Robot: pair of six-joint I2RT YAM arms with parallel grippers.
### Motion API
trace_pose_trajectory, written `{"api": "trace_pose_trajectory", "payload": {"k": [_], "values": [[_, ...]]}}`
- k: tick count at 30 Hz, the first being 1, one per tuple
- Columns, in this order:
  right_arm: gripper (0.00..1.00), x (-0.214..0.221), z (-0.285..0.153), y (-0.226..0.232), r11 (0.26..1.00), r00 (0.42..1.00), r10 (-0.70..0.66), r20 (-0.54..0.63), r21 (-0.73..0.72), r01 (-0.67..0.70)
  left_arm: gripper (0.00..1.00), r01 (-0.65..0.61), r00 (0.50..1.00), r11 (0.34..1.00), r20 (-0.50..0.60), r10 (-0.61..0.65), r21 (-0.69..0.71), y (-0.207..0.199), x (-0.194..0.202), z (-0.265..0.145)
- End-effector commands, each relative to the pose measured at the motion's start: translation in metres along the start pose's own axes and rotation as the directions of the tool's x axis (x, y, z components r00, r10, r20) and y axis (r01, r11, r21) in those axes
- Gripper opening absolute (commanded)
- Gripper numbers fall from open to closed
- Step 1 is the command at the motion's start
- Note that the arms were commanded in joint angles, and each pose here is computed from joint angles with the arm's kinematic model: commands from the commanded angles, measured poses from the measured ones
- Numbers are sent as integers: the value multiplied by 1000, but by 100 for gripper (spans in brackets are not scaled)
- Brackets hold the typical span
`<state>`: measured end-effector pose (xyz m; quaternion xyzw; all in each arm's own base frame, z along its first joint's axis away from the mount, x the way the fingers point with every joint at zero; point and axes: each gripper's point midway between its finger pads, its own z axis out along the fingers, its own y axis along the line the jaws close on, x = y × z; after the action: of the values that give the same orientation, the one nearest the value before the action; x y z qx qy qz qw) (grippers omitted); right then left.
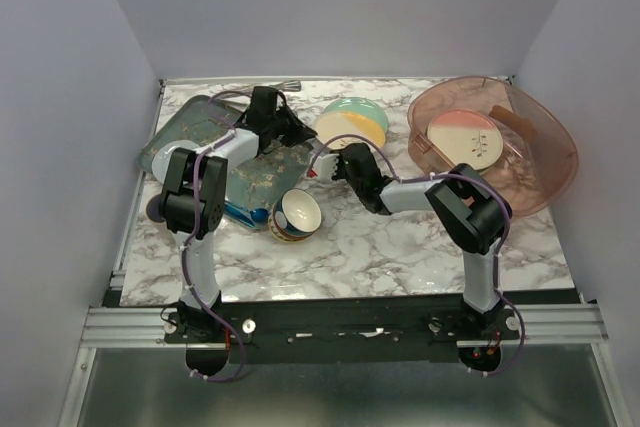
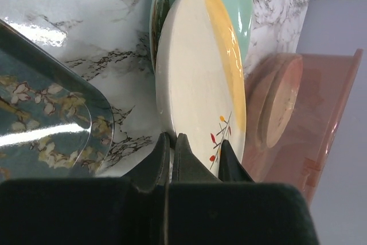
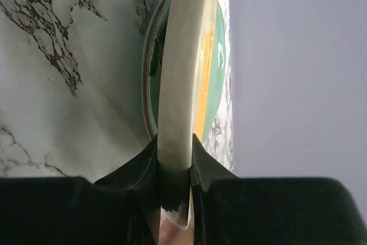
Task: Place the mixed dishes into the plastic bin
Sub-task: Pick up the plate at the center of the board.
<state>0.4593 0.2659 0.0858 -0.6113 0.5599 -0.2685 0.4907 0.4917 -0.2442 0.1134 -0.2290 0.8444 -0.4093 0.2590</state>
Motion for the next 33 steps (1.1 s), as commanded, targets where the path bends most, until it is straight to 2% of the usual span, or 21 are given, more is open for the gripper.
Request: {"api": "trace_pose_trajectory", "payload": {"k": [1, 2, 4, 5, 6, 8, 9, 12, 14, 18, 24, 33], "values": [[5, -12, -13, -39, 990, 999, 2, 53, 143, -9, 0, -70, 998, 976, 27, 65, 208, -69, -7, -35], [1, -15, -17, -48, 986, 998, 3, 66, 165, -14, 0, -65, 998, 976, 28, 61, 206, -68, -7, -36], [1, -20, -22, -62, 979, 996, -2, 87, 205, -16, 1, -62, 998, 975, 33, 56, 214, -71, -8, -40], [1, -21, -27, -70, 974, 995, -2, 99, 224, -20, 6, -63, 998, 975, 32, 57, 213, -71, -7, -41], [1, -25, -30, -79, 968, 993, -3, 114, 250, -26, 27, -61, 998, 974, 36, 54, 217, -73, -8, -44], [1, -28, -36, -88, 961, 991, -21, 130, 277, -16, 49, -50, 999, 974, 32, 44, 220, -73, -7, -48], [1, -31, -43, -99, 951, 989, -20, 146, 309, -26, 63, -52, 998, 971, 37, 45, 231, -79, -8, -53], [1, -35, -56, -118, 935, 984, -26, 174, 352, -38, 79, -61, 997, 968, 51, 50, 244, -85, -9, -63], [1, -39, -65, -128, 929, 979, -18, 203, 365, -58, 82, -63, 997, 967, 55, 51, 247, -87, -8, -67], [1, -44, -88, -147, 913, 967, -17, 255, 397, -89, 95, -66, 997, 960, 65, 50, 271, -96, -6, -82], [0, -45, -126, -166, 877, 952, -58, 302, 470, -96, 96, -76, 996, 951, 66, 59, 301, -98, 2, -96], [0, -50, -162, -152, 856, 919, -153, 363, 513, -60, 97, -121, 993, 895, 39, 115, 429, -133, 33, -127]]}}
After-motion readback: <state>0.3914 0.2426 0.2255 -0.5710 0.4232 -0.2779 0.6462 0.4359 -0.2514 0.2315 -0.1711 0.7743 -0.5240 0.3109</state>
